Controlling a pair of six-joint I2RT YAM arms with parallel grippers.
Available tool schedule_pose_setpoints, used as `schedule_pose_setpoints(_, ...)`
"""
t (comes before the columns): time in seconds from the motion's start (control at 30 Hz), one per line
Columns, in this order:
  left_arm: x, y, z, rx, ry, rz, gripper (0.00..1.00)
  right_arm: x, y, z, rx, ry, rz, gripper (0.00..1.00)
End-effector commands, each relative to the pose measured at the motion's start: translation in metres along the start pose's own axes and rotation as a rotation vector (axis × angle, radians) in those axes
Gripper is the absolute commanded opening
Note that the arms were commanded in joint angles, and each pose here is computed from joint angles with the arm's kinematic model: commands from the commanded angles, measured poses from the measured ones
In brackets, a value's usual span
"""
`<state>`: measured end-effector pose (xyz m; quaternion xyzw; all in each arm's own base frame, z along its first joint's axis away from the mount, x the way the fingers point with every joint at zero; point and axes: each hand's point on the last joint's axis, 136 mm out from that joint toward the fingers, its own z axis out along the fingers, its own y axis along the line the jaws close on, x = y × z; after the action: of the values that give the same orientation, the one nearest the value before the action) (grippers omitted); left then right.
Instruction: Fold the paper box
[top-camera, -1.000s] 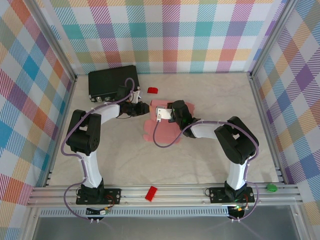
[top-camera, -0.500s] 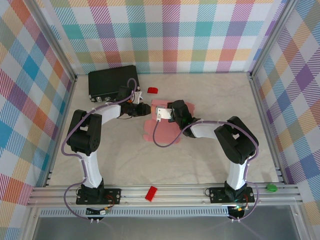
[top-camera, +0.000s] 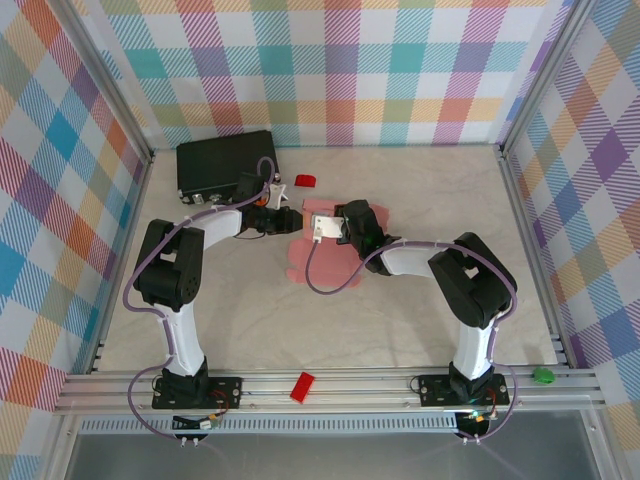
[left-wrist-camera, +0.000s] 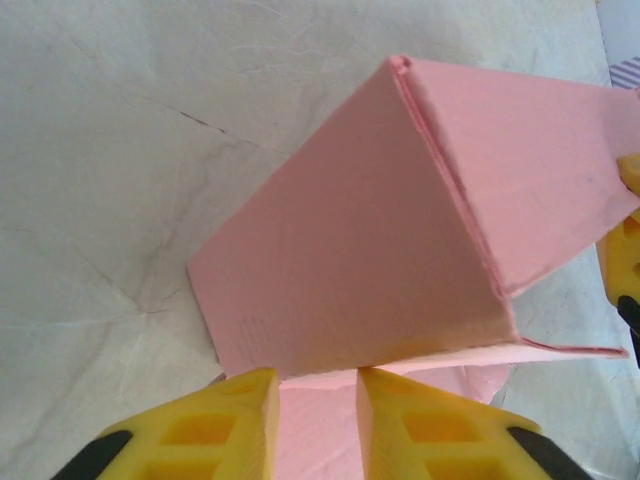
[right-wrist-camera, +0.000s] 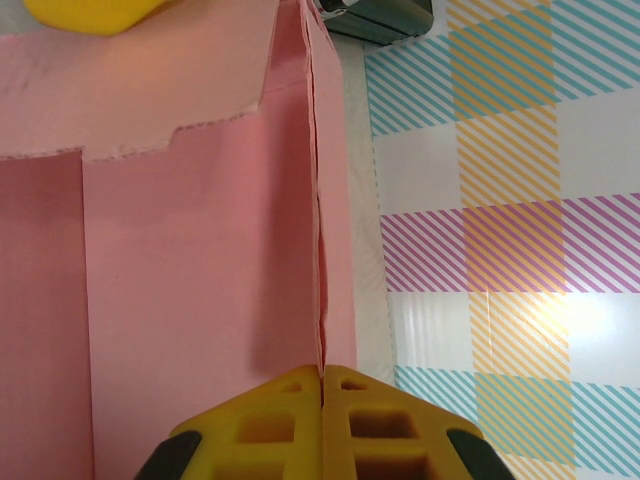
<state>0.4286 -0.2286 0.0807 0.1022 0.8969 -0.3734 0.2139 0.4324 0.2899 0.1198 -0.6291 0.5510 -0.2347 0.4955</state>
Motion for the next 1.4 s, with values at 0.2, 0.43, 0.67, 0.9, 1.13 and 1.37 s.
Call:
schedule_pose_setpoints(0.2, 0.003, 0.004, 0.005, -0.019, 0.008, 0.031, 0.35, 0.003, 0.022, 0.004, -0.069, 0.018, -0.018, 0.0)
schedule_pose_setpoints(0.43, -0.001, 0.005, 0.014, -0.025, -0.006, 0.052, 0.4, 0.004, 0.023, 0.003, -0.073, 0.02, -0.012, 0.0)
schedule_pose_setpoints(0.67, -0.009, 0.007, 0.018, -0.064, -0.08, 0.087, 0.39, 0.004, 0.024, 0.002, -0.082, 0.021, -0.007, 0.0)
schedule_pose_setpoints(0.9, -0.019, 0.008, 0.019, -0.127, -0.153, 0.132, 0.38, 0.004, 0.025, 0.001, -0.086, 0.02, -0.001, 0.0)
schedule_pose_setpoints(1.13, -0.024, 0.006, 0.021, -0.143, -0.193, 0.144, 0.36, 0.003, 0.028, 0.001, -0.095, 0.019, -0.003, 0.0)
schedule_pose_setpoints(1.37, -0.028, 0.006, 0.022, -0.169, -0.22, 0.158, 0.31, 0.0, 0.03, 0.001, -0.098, 0.014, -0.002, 0.0)
